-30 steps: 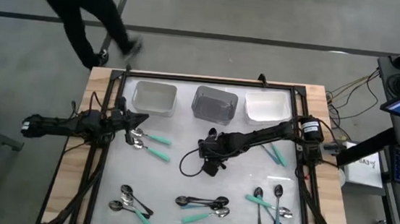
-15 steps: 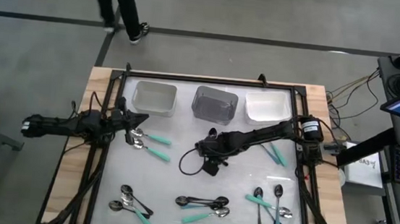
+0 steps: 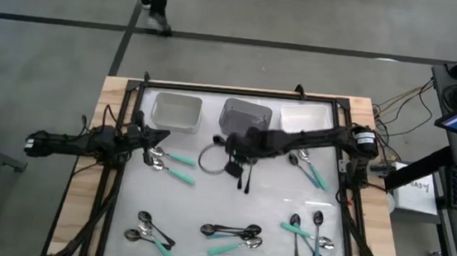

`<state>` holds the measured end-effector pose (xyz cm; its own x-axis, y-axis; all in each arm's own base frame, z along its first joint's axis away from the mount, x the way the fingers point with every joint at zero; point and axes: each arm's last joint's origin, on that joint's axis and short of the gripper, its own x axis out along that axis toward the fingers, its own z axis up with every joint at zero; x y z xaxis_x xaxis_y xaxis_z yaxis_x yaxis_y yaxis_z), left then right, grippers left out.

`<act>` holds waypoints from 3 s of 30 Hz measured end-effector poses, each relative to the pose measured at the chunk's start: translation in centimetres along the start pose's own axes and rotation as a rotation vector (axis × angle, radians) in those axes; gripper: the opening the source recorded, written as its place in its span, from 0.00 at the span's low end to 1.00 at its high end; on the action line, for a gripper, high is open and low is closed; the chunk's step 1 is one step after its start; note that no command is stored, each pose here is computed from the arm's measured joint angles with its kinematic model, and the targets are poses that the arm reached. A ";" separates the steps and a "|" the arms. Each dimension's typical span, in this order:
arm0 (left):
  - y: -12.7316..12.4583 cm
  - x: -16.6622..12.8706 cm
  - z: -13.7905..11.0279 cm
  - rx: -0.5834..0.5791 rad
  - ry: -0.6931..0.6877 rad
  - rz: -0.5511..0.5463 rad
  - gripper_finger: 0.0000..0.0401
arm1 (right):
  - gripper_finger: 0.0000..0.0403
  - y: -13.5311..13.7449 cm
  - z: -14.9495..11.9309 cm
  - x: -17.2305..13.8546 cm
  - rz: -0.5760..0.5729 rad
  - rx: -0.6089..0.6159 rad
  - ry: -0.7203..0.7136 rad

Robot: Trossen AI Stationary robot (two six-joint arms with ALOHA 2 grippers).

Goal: Sort silverware by color (type)
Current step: Put the black spoon into the top black bin, then put the blue spoon into the gray bin

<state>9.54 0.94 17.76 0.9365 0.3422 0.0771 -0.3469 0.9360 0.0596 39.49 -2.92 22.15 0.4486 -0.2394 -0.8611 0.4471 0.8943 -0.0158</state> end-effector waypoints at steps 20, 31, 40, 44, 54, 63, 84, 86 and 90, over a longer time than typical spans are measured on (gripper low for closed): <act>0.0 0.0 -0.1 0.001 0.005 -0.001 0.00 | 0.04 -12.7 2.8 1.6 -0.163 0.191 0.027; 0.0 0.0 0.0 0.001 0.004 0.000 0.00 | 0.16 -12.5 2.3 2.2 -0.160 0.197 0.075; 0.0 0.0 0.0 0.001 0.004 -0.001 0.00 | 0.17 -8.7 2.3 -0.9 -0.004 0.238 0.100; 0.0 0.0 0.0 0.001 0.004 -0.001 0.00 | 0.17 -5.3 1.2 -1.3 0.023 0.206 0.150; 0.0 0.0 0.0 0.001 0.004 -0.001 0.00 | 0.17 0.9 -2.6 -2.6 -0.088 0.129 0.262; 0.0 0.0 0.0 0.001 0.004 -0.001 0.00 | 0.17 -0.7 -9.0 -3.2 -0.451 0.098 0.585; 0.0 0.0 -0.1 0.002 0.005 0.000 0.00 | 0.17 -6.6 -18.9 -5.9 -0.200 0.538 0.415; 0.0 0.0 0.0 0.001 0.004 0.000 0.00 | 0.17 -6.8 -19.4 -5.8 -0.213 0.547 0.421; 0.0 0.0 -0.1 0.001 0.005 -0.001 0.00 | 0.18 -6.8 -19.7 -5.3 -0.224 0.535 0.437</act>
<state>9.55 0.94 17.70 0.9369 0.3420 0.0723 -0.3464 0.9361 0.0611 18.78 -0.24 16.82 0.0015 -0.1223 -0.9925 0.8597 0.5071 -0.0612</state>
